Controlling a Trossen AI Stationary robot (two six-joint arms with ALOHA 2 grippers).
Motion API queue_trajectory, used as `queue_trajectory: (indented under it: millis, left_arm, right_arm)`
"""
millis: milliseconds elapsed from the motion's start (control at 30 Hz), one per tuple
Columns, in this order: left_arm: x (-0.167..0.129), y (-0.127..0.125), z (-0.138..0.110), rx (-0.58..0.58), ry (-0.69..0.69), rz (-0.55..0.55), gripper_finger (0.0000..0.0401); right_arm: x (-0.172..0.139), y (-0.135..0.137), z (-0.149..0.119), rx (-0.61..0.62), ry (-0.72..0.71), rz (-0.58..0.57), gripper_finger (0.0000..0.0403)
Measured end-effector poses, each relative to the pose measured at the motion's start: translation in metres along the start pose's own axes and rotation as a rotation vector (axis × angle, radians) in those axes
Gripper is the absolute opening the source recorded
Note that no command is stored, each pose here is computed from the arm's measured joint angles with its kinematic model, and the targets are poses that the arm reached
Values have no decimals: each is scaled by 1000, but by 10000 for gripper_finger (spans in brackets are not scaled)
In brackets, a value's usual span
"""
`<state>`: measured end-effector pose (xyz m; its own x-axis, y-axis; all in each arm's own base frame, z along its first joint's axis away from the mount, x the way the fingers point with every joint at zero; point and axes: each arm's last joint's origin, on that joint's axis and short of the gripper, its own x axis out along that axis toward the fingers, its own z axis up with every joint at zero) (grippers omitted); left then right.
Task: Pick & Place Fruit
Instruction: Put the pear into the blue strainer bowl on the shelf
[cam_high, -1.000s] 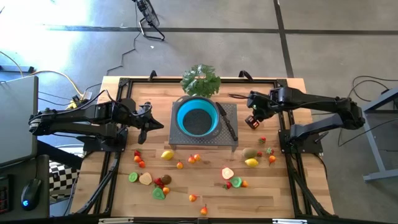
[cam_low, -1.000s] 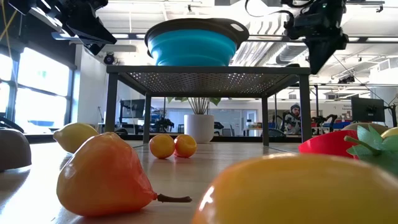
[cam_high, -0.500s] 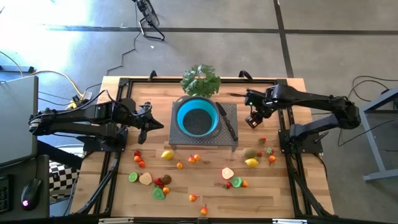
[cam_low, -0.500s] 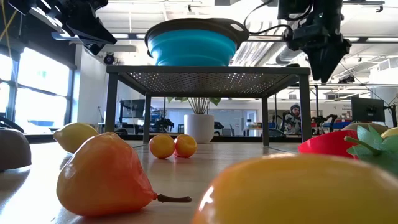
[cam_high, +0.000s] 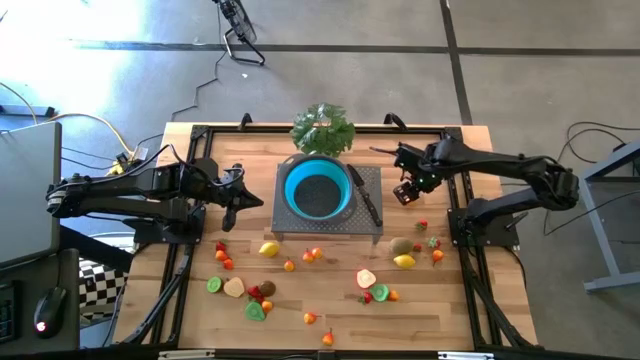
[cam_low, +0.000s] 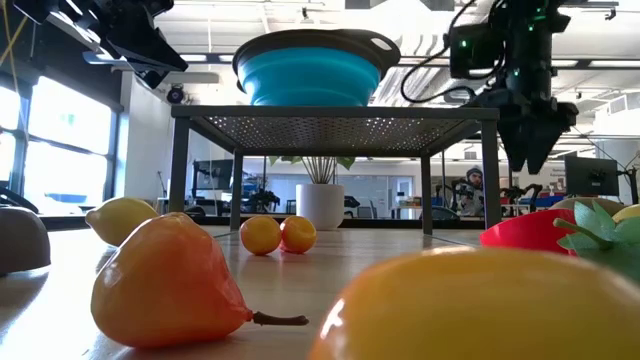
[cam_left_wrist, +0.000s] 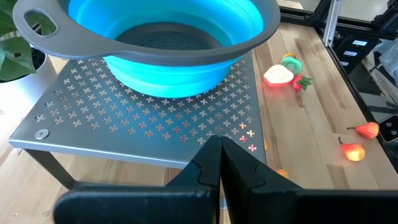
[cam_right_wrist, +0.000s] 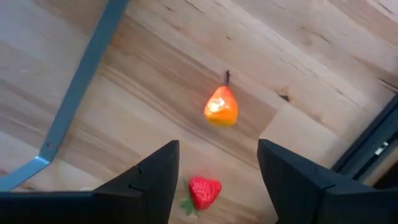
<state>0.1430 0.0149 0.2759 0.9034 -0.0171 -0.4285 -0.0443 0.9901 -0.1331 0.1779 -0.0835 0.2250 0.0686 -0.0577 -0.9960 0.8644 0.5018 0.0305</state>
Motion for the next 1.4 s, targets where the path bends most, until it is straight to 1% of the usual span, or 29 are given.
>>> queue_trajectory:
  millis: [433,667,867,967,1400]
  left_arm:
    - [0,0,0,0,0,-1,0]
    - [0,0,0,0,1,-5,0]
    - [0,0,0,0,0,-5,0]
    - [0,0,0,0,0,-5,0]
    - [0,0,0,0,0,-3,0]
  right_arm:
    - [36,-6,-8,104,-7,8,213]
    - [50,-6,-9,112,-53,40,213]
    - [58,-9,-12,139,-69,5,213]
    - [64,-10,-13,163,-82,18,213]
    - [82,-13,-20,189,-106,49,212]
